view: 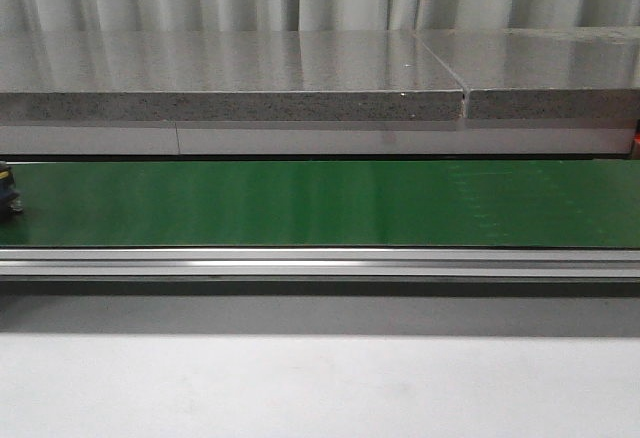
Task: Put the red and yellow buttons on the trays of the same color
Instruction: 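Lower the red button onto the green belt and open the left gripper, then move the left gripper down onto a yellow push button and grasp it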
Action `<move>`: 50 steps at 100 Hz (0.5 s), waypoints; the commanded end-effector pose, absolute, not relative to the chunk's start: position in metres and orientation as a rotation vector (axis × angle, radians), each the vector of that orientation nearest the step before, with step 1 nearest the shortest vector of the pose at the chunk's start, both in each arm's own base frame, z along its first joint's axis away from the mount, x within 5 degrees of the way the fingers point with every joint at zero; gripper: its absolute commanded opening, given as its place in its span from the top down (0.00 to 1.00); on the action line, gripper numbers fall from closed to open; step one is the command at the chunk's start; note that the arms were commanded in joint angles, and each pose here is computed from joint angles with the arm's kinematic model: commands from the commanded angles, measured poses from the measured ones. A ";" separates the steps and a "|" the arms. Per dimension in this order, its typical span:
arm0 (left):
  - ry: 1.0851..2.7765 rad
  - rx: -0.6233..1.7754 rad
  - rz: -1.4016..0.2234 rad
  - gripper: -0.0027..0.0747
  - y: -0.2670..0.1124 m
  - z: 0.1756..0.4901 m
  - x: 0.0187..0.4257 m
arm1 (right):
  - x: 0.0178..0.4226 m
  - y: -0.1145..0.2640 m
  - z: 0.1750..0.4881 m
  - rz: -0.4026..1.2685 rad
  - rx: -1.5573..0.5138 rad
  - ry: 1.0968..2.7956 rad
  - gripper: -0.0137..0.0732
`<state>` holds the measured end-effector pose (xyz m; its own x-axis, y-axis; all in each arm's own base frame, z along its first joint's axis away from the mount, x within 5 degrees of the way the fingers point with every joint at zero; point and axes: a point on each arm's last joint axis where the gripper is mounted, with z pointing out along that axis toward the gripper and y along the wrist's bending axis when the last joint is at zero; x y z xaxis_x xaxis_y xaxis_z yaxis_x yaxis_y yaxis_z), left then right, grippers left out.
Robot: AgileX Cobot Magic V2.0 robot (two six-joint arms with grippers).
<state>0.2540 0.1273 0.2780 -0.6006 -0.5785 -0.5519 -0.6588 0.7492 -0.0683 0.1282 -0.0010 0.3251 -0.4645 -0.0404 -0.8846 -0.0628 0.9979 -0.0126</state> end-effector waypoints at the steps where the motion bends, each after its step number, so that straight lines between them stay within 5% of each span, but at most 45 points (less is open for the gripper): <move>1: 2.303 -0.932 0.215 0.21 0.139 0.288 0.255 | 0.130 -0.002 0.338 0.009 -0.067 1.971 0.92; 50: 2.376 -0.944 0.189 0.21 0.160 0.226 0.292 | 0.130 -0.002 0.338 0.009 -0.067 1.971 0.92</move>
<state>0.2838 0.1560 0.2144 -0.6268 -0.6130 -0.4810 -0.6791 0.7325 -0.0486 0.1282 -0.0010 0.3251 -0.4645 -0.0404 -0.8846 -0.0628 0.9979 -0.0126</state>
